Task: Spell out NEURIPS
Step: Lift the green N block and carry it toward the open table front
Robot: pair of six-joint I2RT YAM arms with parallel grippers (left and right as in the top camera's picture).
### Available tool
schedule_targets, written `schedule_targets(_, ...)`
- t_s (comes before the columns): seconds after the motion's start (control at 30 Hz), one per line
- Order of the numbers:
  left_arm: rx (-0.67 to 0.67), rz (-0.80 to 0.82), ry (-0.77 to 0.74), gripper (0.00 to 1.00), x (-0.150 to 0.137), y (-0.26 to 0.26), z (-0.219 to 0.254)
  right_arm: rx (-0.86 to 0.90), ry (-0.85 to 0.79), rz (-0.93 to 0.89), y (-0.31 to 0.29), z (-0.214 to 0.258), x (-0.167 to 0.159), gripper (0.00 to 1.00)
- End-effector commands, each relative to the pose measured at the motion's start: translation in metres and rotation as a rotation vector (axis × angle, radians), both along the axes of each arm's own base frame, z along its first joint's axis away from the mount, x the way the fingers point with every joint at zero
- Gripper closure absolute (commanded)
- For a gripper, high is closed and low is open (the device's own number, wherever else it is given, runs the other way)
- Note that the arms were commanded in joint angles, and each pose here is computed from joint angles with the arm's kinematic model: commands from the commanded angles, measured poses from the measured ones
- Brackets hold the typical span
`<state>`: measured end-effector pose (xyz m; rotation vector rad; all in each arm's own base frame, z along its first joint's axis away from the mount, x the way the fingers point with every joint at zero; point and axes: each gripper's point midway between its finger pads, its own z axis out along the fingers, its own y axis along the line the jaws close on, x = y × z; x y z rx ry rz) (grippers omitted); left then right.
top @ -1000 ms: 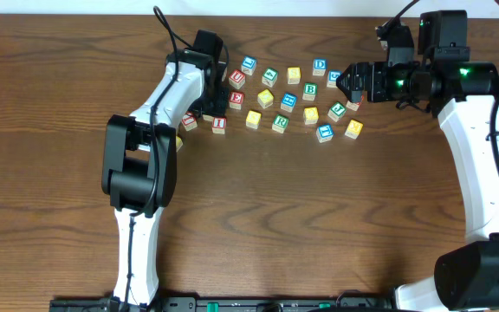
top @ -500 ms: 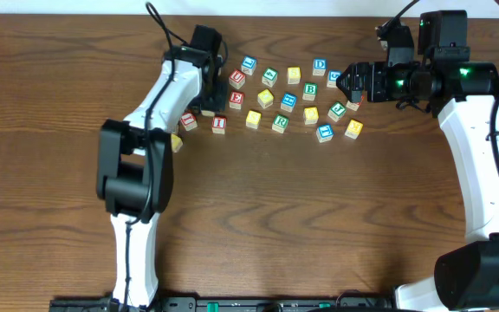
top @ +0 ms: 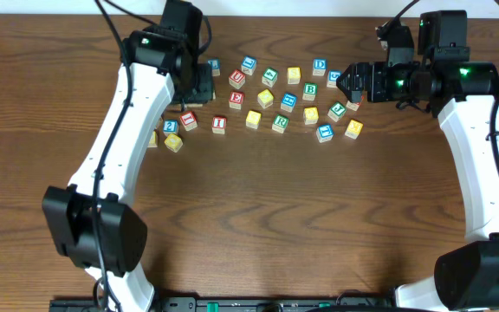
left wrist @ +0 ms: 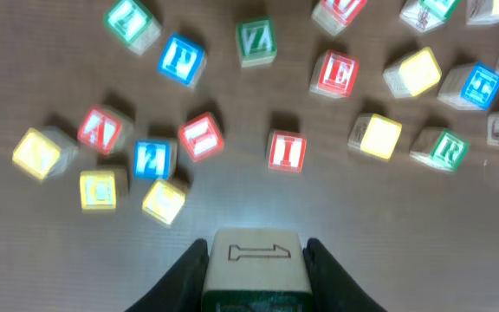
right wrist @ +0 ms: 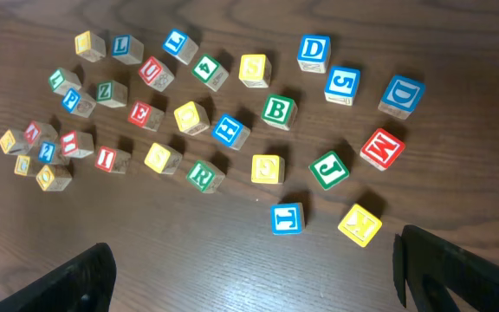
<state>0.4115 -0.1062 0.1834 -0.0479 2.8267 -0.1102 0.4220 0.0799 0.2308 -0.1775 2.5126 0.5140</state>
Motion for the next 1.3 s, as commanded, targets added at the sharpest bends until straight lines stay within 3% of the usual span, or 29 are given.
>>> schedule_targets(0.0,0.015,0.042,0.055,0.75,-0.013,0.000,-0.005,-0.003,-0.018,0.003,-0.002,0.006,0.003,0.01)
schedule_targets(0.4,0.057,0.073,0.246,0.79,-0.060,-0.008,-0.074,-0.004,-0.018,0.003,-0.003,0.006,0.003,0.01)
schedule_targets(0.77,0.047,-0.044,0.173,0.79,-0.065,-0.037,-0.141,-0.004,-0.018,0.003,-0.002,0.006,0.003,0.01)
schedule_targets(1.27,0.051,-0.118,0.138,0.79,-0.066,-0.040,-0.174,-0.003,-0.018,0.003,-0.002,0.006,0.003,0.01)
